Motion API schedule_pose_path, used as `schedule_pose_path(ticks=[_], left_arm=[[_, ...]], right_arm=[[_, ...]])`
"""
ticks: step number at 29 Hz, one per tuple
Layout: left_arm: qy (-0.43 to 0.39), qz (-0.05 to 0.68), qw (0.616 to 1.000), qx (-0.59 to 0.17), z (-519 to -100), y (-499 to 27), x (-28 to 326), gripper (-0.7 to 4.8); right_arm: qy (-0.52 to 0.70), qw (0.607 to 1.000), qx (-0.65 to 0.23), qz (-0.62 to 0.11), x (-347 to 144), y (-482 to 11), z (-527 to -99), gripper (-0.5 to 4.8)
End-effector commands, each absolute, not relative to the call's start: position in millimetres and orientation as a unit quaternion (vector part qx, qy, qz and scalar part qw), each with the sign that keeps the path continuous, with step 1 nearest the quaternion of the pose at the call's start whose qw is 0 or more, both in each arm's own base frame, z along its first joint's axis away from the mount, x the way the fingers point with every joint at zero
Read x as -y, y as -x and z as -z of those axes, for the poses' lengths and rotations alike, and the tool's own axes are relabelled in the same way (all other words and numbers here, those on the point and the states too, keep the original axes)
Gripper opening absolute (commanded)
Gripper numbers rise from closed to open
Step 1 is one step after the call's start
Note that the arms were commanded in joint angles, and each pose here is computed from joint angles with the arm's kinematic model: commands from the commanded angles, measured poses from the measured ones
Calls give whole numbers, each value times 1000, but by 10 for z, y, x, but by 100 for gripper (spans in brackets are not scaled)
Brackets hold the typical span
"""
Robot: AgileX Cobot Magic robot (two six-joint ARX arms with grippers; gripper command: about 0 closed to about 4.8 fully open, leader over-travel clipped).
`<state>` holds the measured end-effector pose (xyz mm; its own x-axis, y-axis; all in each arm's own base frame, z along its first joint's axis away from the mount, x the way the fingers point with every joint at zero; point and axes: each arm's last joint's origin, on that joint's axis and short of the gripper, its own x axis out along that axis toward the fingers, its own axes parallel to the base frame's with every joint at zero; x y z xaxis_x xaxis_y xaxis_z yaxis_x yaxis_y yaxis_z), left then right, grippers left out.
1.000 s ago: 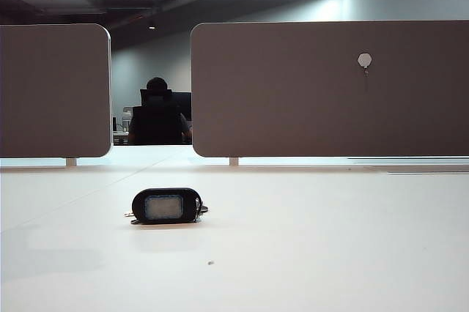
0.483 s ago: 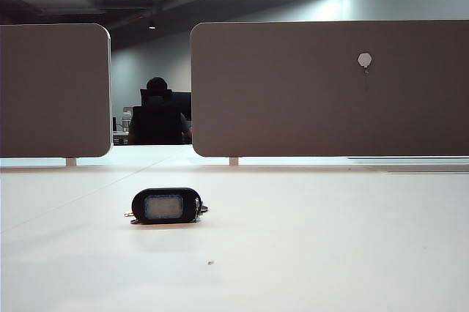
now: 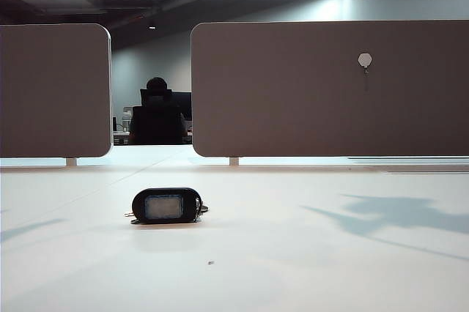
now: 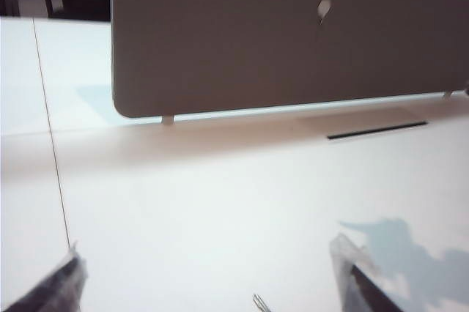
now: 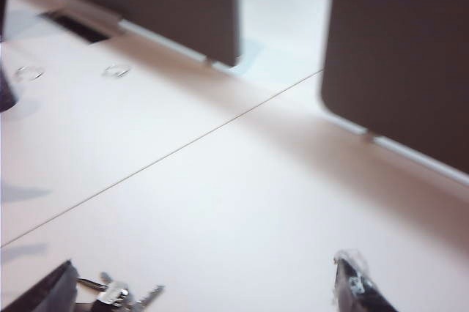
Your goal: Hang the bunch of keys on the hook.
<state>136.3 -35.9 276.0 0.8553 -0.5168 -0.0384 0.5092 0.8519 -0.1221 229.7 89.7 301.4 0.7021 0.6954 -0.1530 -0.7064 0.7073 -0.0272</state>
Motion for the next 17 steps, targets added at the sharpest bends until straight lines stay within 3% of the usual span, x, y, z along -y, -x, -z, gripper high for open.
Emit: schedule_pose_path(ticks=[1, 7, 13, 17], left_arm=[[44, 288, 954, -65, -2864, -1481, 426, 479], [-16, 329, 924, -193, -2920, -1708, 628, 479], [-17, 315, 916, -248, -2802, -1756, 637, 479], [-18, 308, 917, -253, -2779, -1789, 642, 479]], right_arm=[[44, 901, -100, -421, -1199, -2588, -2922, 453], [62, 847, -185, -495, -1796, -3038, -2390, 453], [132, 805, -226, -532, -2058, -2941, -2042, 451], [167, 795, -235, -533, -2187, -2918, -1862, 402]])
